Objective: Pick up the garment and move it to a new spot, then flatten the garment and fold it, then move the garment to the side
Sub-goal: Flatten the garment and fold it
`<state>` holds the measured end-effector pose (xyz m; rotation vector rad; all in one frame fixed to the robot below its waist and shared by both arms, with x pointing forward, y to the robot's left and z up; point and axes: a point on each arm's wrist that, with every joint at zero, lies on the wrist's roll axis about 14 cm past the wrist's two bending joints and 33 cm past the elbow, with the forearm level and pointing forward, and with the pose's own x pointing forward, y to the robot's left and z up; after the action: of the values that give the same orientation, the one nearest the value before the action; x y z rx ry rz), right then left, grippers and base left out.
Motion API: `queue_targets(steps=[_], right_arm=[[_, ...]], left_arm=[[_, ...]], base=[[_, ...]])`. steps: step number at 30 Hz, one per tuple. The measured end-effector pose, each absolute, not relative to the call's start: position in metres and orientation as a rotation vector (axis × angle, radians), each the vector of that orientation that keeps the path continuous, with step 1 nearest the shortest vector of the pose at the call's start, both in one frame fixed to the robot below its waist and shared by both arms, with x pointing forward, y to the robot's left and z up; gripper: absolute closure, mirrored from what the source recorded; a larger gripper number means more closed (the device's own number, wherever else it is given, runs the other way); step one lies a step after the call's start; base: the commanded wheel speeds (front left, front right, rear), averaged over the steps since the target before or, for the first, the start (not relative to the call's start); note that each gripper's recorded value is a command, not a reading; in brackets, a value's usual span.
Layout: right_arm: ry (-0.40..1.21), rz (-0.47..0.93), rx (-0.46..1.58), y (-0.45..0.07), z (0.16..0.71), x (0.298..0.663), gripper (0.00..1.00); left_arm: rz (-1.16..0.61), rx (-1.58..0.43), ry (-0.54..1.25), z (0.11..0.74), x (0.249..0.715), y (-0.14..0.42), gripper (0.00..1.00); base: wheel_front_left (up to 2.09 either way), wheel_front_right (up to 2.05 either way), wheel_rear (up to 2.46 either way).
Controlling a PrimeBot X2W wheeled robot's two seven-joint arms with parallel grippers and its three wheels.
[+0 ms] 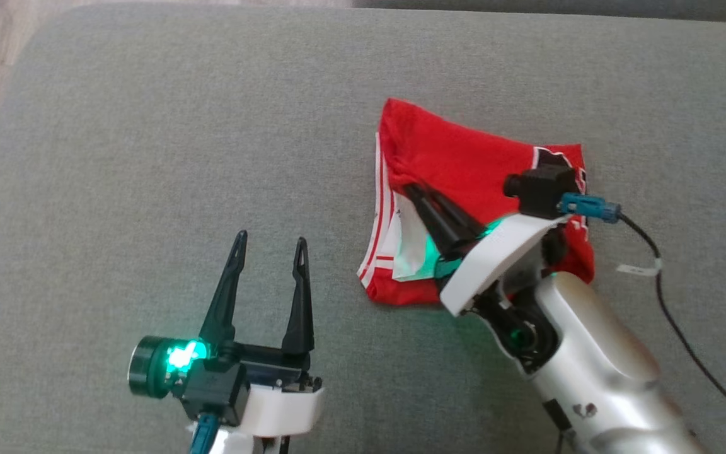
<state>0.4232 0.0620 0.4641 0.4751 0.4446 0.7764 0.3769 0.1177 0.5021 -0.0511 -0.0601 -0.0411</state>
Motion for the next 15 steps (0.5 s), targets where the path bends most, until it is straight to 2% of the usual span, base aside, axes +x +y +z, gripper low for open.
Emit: queue_targets(steps=[1,2,10,15], right_arm=[[0.447,0.789,0.491,0.067,0.465,0.421,0.62],[0.447,0.789,0.491,0.067,0.465,0.421,0.00],[0.347,0.803,0.586,0.075,0.492,0.428,0.00],[0.205,0.735,0.545,0.038,0.522,0.449,0.00]], left_arm=[[-0.039,-0.050,-0.058,0.502,0.376,0.118,0.00],[-0.039,-0.050,-0.058,0.502,0.376,0.118,0.00],[-0.046,-0.051,-0.061,0.502,0.377,0.116,0.00],[-0.073,-0.060,-0.071,0.506,0.376,0.108,0.00]], base=[[0.00,0.00,0.00],[0.00,0.00,0.00],[0.00,0.00,0.00],[0.00,0.00,0.00]])
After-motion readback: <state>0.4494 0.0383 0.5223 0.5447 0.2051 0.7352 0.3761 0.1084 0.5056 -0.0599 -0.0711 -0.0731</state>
